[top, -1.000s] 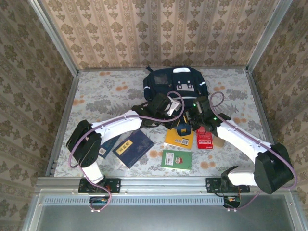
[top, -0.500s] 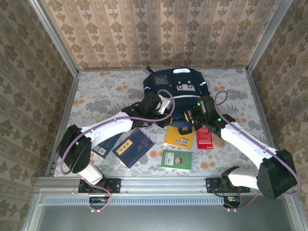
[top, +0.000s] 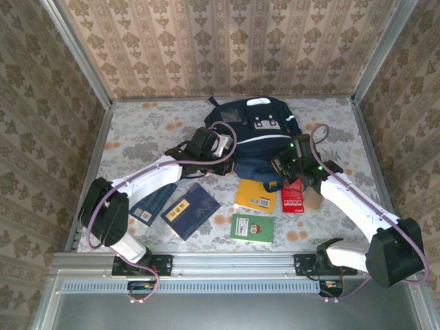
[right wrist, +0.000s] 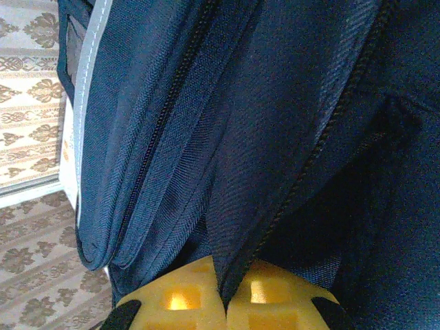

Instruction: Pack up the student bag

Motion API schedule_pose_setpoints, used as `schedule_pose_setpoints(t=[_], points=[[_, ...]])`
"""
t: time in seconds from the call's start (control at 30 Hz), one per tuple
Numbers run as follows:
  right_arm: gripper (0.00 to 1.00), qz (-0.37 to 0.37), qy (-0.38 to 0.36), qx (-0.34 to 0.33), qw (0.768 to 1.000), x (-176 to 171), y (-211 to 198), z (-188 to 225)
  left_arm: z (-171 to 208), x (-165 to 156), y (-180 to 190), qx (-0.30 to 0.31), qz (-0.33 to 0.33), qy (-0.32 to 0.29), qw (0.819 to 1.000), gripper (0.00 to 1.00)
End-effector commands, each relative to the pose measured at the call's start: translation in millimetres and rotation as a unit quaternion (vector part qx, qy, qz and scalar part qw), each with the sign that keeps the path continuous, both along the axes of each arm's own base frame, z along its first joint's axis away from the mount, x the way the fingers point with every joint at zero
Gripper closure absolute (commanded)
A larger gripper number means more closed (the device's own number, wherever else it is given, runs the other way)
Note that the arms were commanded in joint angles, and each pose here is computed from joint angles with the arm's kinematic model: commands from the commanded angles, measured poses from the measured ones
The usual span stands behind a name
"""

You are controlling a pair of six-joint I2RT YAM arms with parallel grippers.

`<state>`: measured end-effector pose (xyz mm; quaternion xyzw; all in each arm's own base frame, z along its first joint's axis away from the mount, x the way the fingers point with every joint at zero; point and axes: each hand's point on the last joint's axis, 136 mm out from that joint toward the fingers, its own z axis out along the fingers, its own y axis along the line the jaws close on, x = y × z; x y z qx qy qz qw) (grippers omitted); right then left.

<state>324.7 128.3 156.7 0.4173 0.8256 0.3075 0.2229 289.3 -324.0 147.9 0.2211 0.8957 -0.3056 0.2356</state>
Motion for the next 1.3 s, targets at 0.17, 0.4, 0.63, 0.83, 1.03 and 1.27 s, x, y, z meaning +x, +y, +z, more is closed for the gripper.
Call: schedule_pose_setpoints(t=[0.17,0.4,0.63,0.83,1.03,1.27], points=[[1.0,-0.01,0.004,-0.074,0.997,2.9,-45.3,7.5,-16.9,41.2,24.6,0.023,0.074,0.025,0.997,0.99],[1.0,0.007,0.008,-0.093,0.996,5.2,-52.8,6.4,-17.5,58.4,19.6,0.009,0.075,0.03,0.997,1.0],[0.58,-0.009,0.035,-0.079,0.996,-1.7,-52.2,5.9,-1.7,52.0,-15.4,-0.039,0.032,0.031,0.998,1.0],[0.55,-0.008,0.041,-0.017,0.999,-15.7,-27.0,20.5,15.5,34.1,-42.6,-0.057,-0.008,0.018,0.998,1.0],[0.55,-0.007,0.034,0.065,0.997,-22.0,11.9,25.6,20.0,17.0,-62.7,-0.061,-0.034,0.015,0.997,1.0],[0.5,-0.017,0.044,0.087,0.995,-18.8,27.6,18.1,23.1,4.0,-74.9,-0.061,-0.052,0.013,0.997,1.0]])
